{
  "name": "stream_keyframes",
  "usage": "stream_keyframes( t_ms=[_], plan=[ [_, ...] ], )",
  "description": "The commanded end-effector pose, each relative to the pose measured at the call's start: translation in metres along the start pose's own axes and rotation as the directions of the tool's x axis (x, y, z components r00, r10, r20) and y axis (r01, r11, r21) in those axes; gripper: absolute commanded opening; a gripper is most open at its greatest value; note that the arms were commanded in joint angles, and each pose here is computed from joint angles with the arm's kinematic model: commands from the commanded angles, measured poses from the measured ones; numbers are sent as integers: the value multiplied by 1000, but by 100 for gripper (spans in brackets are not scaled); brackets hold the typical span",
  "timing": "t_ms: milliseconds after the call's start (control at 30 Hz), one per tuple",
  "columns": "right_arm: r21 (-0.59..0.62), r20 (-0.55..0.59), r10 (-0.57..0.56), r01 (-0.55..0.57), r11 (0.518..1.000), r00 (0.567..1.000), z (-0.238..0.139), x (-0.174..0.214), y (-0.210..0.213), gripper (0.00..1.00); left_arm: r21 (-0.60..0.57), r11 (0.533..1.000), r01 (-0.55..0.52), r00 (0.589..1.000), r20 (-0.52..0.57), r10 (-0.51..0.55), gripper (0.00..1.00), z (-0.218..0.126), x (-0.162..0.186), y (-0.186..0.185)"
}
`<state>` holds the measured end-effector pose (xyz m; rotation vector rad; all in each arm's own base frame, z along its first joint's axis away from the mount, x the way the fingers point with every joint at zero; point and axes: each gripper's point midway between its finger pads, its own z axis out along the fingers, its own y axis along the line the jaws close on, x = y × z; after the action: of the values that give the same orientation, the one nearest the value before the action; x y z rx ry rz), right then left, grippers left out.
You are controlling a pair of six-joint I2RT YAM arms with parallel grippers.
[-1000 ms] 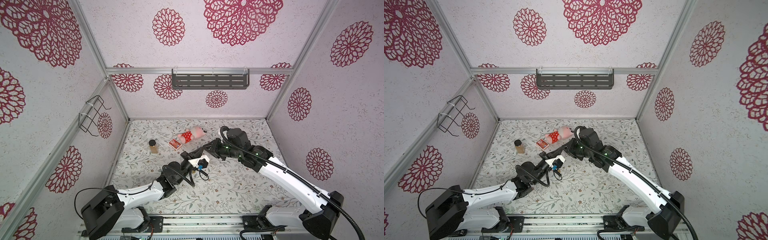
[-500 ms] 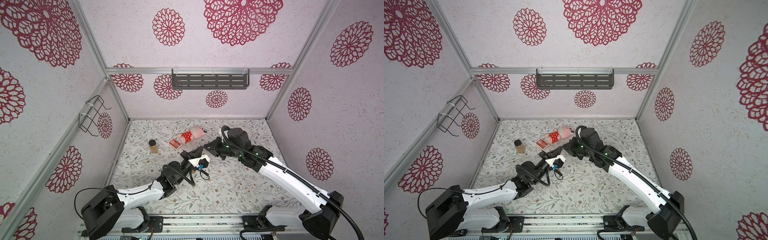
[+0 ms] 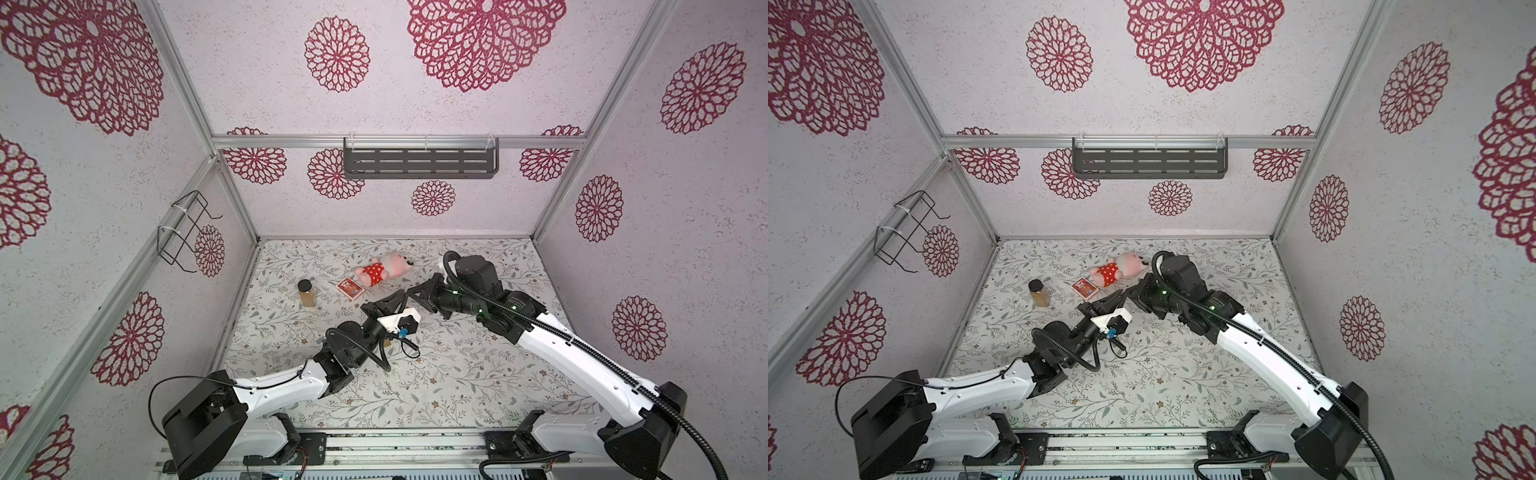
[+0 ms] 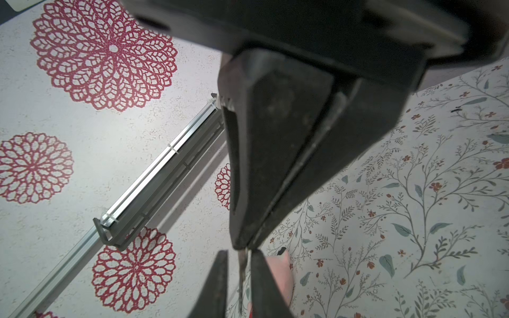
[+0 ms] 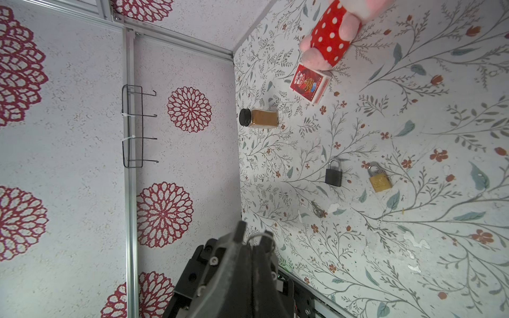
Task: Unlock with the key
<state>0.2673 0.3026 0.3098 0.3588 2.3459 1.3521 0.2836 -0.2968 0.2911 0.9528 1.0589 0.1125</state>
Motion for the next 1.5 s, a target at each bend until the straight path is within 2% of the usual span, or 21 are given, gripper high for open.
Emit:
stream_keyframes(
  t_ms=[0, 167, 267, 400, 467, 533, 567, 633, 733, 833, 933, 1000, 1067, 1300, 1467],
  plan=[
    [-75, 29, -12, 14, 997, 1000, -13, -8, 25, 0, -7, 999, 44, 997, 58, -43, 35, 0, -27, 16],
    [-127, 74, -23, 32, 991, 997, -29, -24, 39, 0, 46, 994, 100, 995, 11, -101, 48, -8, -22, 12],
    [-183, 92, -34, 51, 982, 995, -34, -31, 41, 0, 91, 977, 192, 981, -3, -192, 54, -17, -24, 10],
    [-245, 149, -96, 130, 961, 984, -41, -38, 39, 0, 145, 898, 416, 909, -39, -415, 58, -32, -31, 16],
    [-281, 187, -128, 178, 943, 974, -42, -38, 38, 0, 105, 813, 573, 819, -39, -572, 60, -36, -35, 31],
    [-308, 211, -146, 207, 929, 967, -38, -37, 31, 0, 97, 690, 717, 694, -12, -719, 61, -41, -44, 46],
    [-330, 225, -155, 225, 917, 962, -38, -36, 30, 0, 71, 610, 789, 611, 8, -792, 61, -43, -45, 57],
    [-373, 260, -169, 260, 891, 951, -38, -35, 28, 0, 80, 398, 914, 396, 42, -917, 61, -42, -53, 72],
    [-435, 317, -187, 317, 843, 930, -43, -31, 32, 0, 75, 128, 989, 125, 52, -991, 59, -35, -56, 82],
    [-470, 347, -191, 347, 812, 918, -44, -25, 33, 0, 96, -73, 993, -79, 51, -996, 55, -29, -58, 84],
    [-520, 371, -169, 355, 777, 913, -49, -20, 36, 0, 79, -200, 977, -205, 53, -977, 54, -25, -51, 82],
    [-541, 397, -163, 373, 754, 903, -55, -16, 39, 0, 70, -261, 963, -265, 60, -962, 52, -25, -48, 82],
    [-542, 418, -163, 389, 745, 894, -59, -14, 41, 0, 77, -298, 952, -302, 59, -951, 50, -24, -47, 81],
    [-580, 458, -118, 397, 711, 881, -70, -11, 45, 0, 36, -364, 931, -365, 21, -931, 49, -16, -39, 66],
    [-601, 446, -114, 391, 697, 888, -68, -7, 51, 0, 74, -370, 926, -371, 7, -928, 43, -10, -45, 63]
  ],
)
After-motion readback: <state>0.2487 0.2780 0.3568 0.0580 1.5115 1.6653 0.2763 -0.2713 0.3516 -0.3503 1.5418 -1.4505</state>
